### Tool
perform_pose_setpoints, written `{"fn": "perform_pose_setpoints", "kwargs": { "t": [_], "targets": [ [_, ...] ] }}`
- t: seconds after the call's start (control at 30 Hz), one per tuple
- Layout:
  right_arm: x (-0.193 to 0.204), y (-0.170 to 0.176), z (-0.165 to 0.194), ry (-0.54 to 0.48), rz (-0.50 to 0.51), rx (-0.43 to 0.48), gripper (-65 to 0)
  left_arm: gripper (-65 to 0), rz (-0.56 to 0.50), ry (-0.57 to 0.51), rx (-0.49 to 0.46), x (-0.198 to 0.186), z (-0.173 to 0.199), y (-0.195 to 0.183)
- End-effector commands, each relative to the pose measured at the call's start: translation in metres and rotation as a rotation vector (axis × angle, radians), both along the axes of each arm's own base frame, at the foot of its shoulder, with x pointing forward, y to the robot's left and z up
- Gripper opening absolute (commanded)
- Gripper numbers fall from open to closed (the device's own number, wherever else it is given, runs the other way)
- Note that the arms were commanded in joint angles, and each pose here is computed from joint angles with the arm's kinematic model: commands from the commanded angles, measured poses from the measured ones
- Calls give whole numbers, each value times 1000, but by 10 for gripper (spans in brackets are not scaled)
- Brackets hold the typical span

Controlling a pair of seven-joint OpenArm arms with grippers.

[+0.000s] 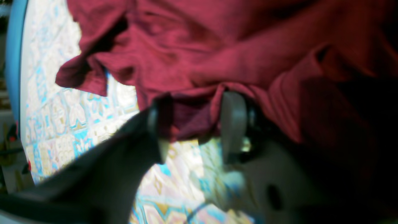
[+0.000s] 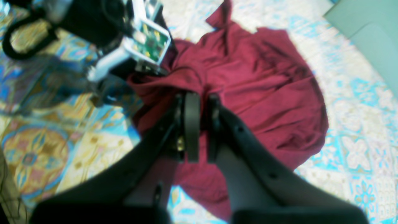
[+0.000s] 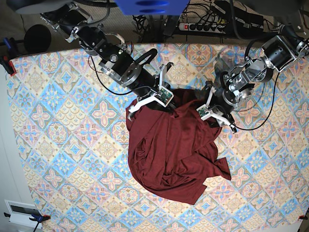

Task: Layout the t-shirt on the table in an organized manner, then fold the t-shirt properly
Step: 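Lift the t-shirt with both grippers and shake it out, then spread the t-shirt by pulling the grippers apart across the table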

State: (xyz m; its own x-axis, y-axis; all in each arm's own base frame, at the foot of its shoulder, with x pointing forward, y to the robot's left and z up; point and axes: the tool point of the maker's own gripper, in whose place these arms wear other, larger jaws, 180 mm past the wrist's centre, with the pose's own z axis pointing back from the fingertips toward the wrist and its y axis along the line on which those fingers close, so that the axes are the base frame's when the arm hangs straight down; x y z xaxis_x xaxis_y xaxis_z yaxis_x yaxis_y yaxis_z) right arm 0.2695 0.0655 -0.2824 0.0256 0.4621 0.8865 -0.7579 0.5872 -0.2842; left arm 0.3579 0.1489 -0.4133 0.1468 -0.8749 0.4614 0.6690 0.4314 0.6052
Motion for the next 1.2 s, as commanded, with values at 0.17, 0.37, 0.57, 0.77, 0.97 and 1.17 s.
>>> {"fn": "perform_pose_setpoints", "kwargs": {
  "t": [0.17, 0.37, 0.57, 0.77, 0.97, 1.17],
  "targets": [
    [12, -18, 9, -45, -28, -5, -650, -650, 34, -93, -19, 36, 33, 2],
    [14, -21, 10, -47, -41, -4, -650, -650, 132, -180, -60, 64, 69, 28],
    [12, -19, 10, -46, -33, 1, -650, -650, 142, -335, -134, 81, 126, 46],
    [-10, 3, 2, -20, 52, -1, -650, -650, 181, -451, -239, 101, 174, 38],
    [38, -20, 37, -138, -39, 5, -650, -650, 143, -504, -398, 143, 207, -39],
    [79, -97, 42, -196, -200, -105, -650, -650, 90, -441, -467, 180, 210, -130]
  ]
}}
